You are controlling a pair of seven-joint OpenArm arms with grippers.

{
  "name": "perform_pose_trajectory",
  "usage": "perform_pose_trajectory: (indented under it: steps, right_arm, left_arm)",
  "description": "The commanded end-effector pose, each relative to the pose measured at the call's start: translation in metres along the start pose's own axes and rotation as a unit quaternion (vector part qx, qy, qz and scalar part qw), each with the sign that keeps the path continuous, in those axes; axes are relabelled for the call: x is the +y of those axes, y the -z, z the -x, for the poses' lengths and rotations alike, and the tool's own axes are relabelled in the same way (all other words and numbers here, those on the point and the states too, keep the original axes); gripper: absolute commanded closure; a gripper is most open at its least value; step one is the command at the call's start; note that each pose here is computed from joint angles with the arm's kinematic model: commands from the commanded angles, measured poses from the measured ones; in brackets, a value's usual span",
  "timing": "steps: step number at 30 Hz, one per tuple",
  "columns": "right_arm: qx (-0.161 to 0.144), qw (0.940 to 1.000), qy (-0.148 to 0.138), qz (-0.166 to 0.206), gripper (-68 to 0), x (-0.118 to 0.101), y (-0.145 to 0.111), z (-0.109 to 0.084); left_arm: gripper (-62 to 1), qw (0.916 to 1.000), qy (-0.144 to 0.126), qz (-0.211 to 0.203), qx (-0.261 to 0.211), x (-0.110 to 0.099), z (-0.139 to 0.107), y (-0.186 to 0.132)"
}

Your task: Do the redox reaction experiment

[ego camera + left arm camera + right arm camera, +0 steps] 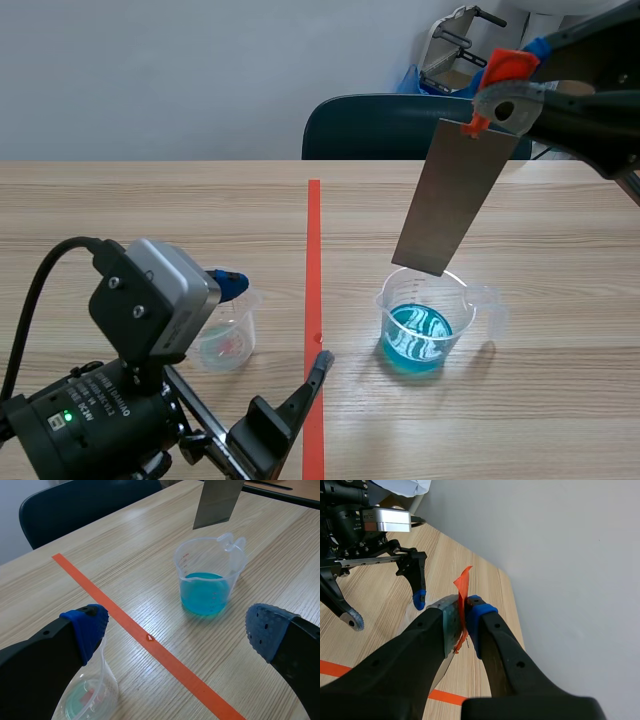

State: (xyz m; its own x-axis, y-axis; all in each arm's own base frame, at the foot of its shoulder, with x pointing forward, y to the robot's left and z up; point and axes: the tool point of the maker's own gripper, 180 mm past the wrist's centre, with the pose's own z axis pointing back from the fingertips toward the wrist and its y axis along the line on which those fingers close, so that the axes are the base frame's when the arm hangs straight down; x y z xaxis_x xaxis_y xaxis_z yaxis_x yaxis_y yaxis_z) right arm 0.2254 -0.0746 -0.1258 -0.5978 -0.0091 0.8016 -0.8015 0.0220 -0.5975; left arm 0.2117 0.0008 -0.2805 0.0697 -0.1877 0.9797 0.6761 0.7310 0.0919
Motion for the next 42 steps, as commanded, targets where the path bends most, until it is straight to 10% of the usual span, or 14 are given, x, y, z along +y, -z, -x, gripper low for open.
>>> perform_pose_trajectory:
  steps: [1,21,32,42]
  right_arm:
    - [-0.008,0.9999,-0.010,0.002,-0.8,-0.008,-0.002,-0.010]
    - [-0.008,0.9999,-0.010,0.002,-0.8,-0.008,-0.002,-0.010]
    - [-0.008,0.9999,-0.010,0.002,-0.8,-0.008,-0.002,-0.009]
    - [-0.007,0.9999,-0.010,0.002,-0.8,-0.008,-0.002,-0.009]
  left_arm:
    - [-58.7,0.9998,-0.002,0.000,-0.018,-0.001,-0.011,0.002]
    - [-57.7,0.9998,-0.002,0.000,-0.018,-0.001,-0.011,0.002]
    - [-4.4,0.9994,0.004,-0.013,-0.033,0.006,-0.019,0.011]
    - [-2.5,0.9990,0.000,-0.017,-0.041,0.023,-0.015,0.041]
